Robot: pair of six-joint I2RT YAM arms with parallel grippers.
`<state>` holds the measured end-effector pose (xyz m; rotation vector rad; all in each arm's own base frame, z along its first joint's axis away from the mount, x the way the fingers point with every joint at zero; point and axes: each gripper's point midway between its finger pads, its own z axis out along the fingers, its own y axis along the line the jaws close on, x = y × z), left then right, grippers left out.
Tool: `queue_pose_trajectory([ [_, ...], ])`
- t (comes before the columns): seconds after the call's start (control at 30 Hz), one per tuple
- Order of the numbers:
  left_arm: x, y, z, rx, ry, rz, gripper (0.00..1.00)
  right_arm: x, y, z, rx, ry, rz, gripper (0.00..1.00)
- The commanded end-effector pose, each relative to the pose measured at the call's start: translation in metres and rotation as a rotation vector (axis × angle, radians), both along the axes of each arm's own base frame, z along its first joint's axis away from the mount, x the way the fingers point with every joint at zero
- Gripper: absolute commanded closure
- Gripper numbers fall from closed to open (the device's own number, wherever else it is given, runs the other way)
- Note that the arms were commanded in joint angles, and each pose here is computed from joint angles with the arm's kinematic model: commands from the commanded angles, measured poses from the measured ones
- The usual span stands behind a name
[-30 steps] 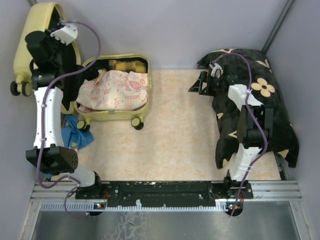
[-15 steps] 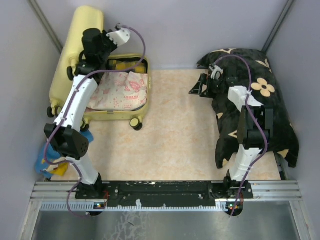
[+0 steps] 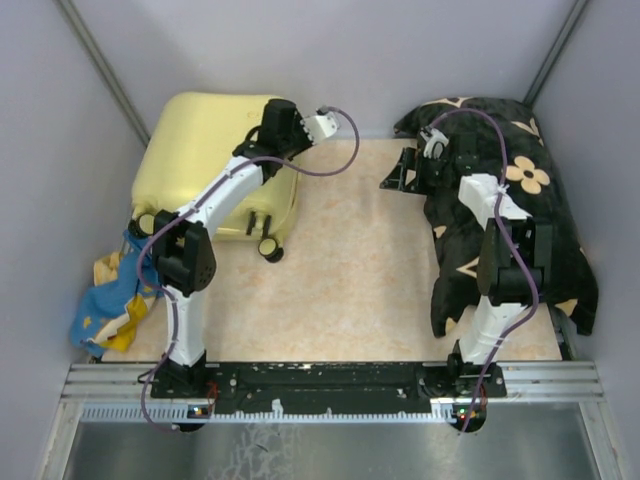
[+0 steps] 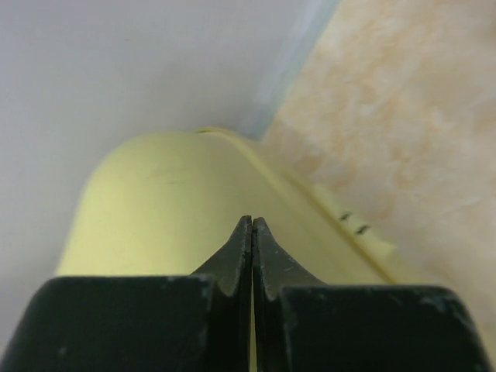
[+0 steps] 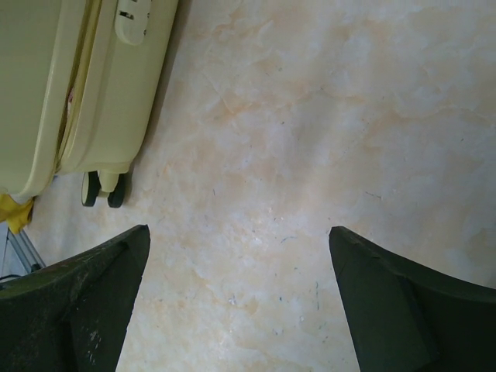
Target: Pack the luggage
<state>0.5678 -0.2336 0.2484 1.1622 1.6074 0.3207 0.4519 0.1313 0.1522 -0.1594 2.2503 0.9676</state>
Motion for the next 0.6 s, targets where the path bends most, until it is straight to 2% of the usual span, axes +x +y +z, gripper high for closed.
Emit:
queue_pose_trajectory([
  [0.0,-0.026,-0.045,-0.006,-0.196,0.141,-0.064,0.99,0.0,-0.003,0.028,-0.012,-0.092,0.006,0.01],
  [0.07,-0.03,-0.047,-0.003,-0.267,0.204,-0.038,0.9,0.001,-0.002,0.028,-0.006,-0.092,0.009,0.01],
  [0.13,-0.032,-0.04,0.011,-0.357,0.256,-0.023,0.74,0.004,0.001,0.029,-0.002,-0.095,0.014,0.01],
  [0.3,-0.031,0.016,0.054,-0.547,0.287,0.024,0.46,0.011,0.017,0.031,-0.007,-0.112,0.048,0.01],
  [0.4,-0.035,0.061,0.07,-0.598,0.278,0.076,0.4,0.014,0.033,0.034,-0.014,-0.134,0.085,0.01],
  [0.57,-0.034,0.192,0.075,-0.706,0.251,0.328,0.4,0.015,0.064,0.038,-0.033,-0.181,0.156,0.03],
])
